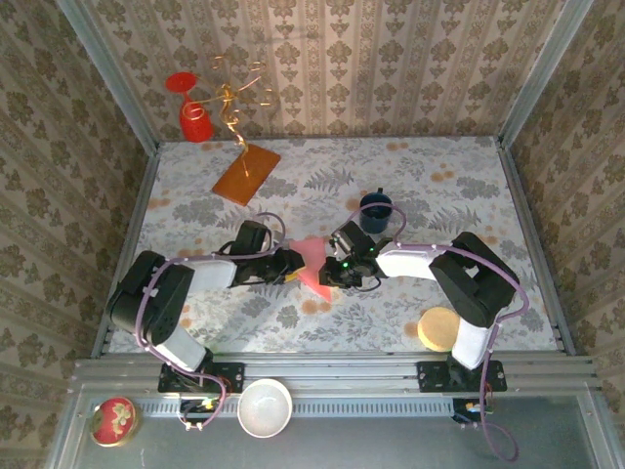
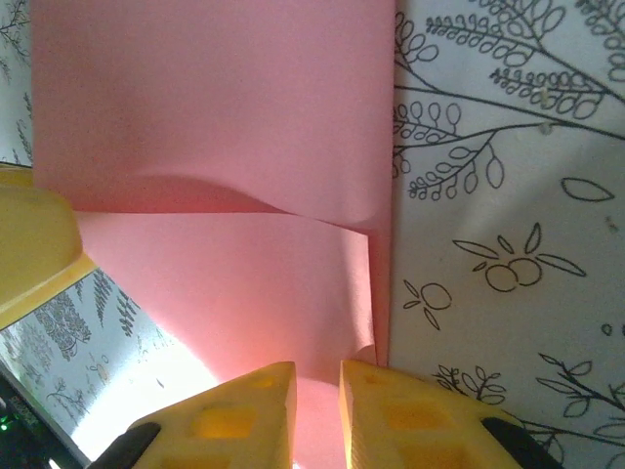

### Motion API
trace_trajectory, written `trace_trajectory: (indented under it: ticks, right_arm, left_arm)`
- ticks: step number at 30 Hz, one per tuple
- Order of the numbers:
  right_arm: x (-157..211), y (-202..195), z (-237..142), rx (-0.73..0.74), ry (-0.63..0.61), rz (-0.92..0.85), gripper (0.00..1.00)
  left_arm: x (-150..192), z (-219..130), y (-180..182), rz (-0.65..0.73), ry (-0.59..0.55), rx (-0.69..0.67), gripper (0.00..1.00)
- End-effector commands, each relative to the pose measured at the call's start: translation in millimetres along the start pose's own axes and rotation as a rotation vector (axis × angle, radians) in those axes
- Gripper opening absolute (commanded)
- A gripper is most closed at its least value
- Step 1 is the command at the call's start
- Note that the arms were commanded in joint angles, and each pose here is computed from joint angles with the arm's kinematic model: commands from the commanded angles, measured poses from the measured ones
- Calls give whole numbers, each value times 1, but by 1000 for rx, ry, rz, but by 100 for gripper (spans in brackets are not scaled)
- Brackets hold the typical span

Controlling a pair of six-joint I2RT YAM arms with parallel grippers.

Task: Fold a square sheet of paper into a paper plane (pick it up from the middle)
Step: Fourth fold the wing at the center of the table.

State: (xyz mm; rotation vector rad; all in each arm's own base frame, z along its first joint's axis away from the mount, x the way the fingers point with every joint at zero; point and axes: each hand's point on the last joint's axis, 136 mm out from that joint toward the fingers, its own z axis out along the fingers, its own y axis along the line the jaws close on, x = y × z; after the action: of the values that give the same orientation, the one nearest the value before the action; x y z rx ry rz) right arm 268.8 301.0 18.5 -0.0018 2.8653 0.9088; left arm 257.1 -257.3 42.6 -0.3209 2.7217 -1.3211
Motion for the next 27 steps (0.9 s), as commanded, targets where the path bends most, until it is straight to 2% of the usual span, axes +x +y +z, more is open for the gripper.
trace_trajectory:
  ticks: [1, 8, 15, 21, 27]
  right_arm:
    - [5, -15, 2, 39, 14, 11, 21]
    - [4, -14, 1, 36, 11, 7, 21]
    - [1, -7, -3, 11, -1, -28, 23]
    - [-16, 13, -25, -29, -87, -130, 31]
    - [-31, 17, -49, 15, -215, -240, 37]
  left_arm:
    - [-2, 1, -14, 60, 32, 43, 31]
    - [-2, 4, -13, 64, 46, 41, 26]
    - [-1, 3, -9, 67, 46, 29, 14]
    - [-4, -2, -12, 79, 17, 22, 4]
    - [-17, -15, -13, 60, -76, -35, 4]
